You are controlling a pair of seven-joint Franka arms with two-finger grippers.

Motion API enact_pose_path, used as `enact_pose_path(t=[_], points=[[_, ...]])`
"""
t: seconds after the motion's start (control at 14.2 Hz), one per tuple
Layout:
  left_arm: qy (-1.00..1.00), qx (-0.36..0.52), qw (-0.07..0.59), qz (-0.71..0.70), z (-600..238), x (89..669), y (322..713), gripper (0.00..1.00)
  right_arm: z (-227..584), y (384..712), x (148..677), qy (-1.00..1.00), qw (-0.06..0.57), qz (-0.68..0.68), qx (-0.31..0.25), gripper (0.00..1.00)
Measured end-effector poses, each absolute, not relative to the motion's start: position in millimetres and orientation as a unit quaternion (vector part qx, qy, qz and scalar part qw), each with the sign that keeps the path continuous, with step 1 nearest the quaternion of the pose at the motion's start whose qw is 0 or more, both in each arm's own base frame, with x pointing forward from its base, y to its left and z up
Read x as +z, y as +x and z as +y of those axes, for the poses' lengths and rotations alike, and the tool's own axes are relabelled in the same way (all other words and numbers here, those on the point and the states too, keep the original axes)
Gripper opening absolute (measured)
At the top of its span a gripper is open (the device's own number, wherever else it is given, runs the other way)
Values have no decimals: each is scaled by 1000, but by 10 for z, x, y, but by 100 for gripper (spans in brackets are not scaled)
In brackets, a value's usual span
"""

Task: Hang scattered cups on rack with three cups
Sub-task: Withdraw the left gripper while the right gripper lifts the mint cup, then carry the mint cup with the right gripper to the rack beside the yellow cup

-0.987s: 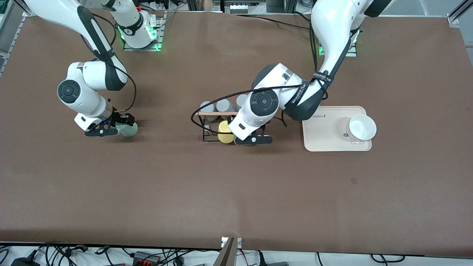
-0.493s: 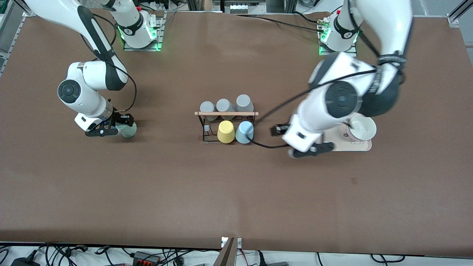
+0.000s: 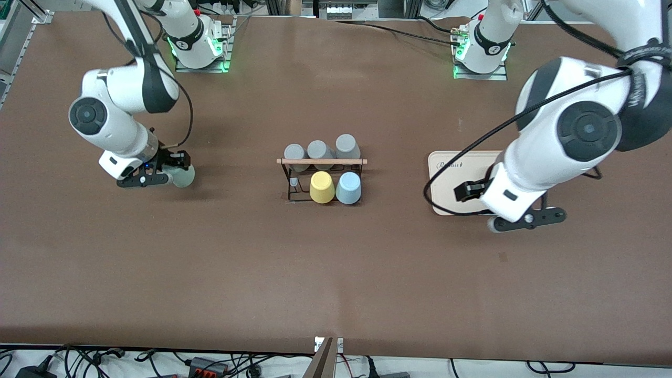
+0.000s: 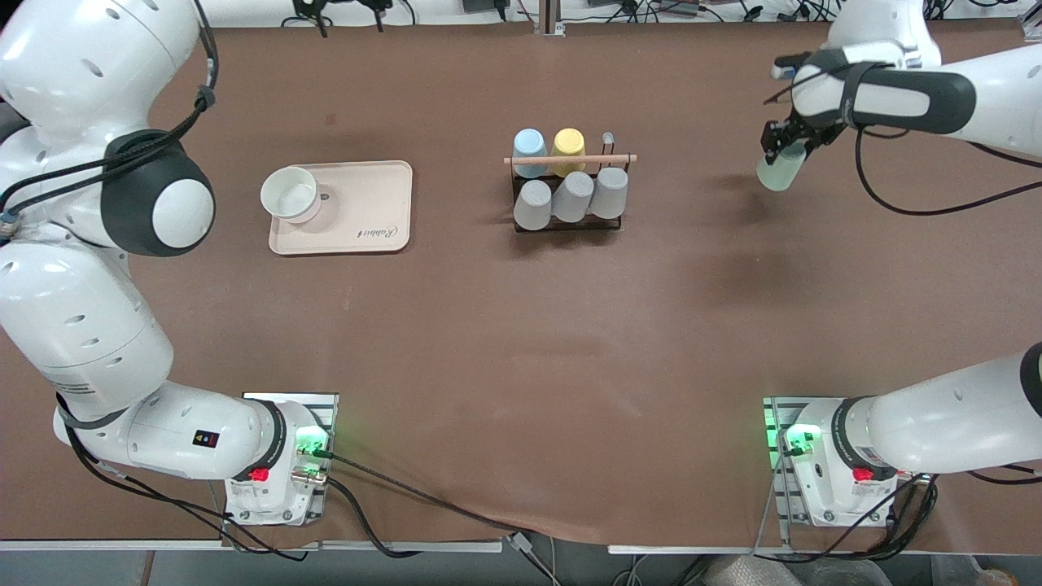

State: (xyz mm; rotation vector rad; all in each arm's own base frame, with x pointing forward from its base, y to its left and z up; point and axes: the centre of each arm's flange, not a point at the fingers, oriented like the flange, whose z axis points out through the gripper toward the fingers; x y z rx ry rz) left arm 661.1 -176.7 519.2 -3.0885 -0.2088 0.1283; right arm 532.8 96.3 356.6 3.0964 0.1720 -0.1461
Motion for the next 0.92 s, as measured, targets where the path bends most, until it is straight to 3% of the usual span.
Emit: enact_pose_path(t=[0.21, 0.35, 0.56, 0.92], points=[[-999, 21, 27, -23, -1197, 5497, 6638, 100, 1764, 5355, 4373, 999, 17, 40, -19, 66], [-1000, 8, 27, -12, -719, 5756, 6590, 100, 2294, 5328, 4606, 999, 10, 32, 4, 66], [-1000, 5, 4, -24, -219, 5963, 6424, 100, 2983, 5340, 4752, 999, -3, 18, 27, 66], [-999, 11, 4, -34, -107, 5852, 6131, 100, 3635, 5435, 4647, 999, -14, -19, 33, 66]])
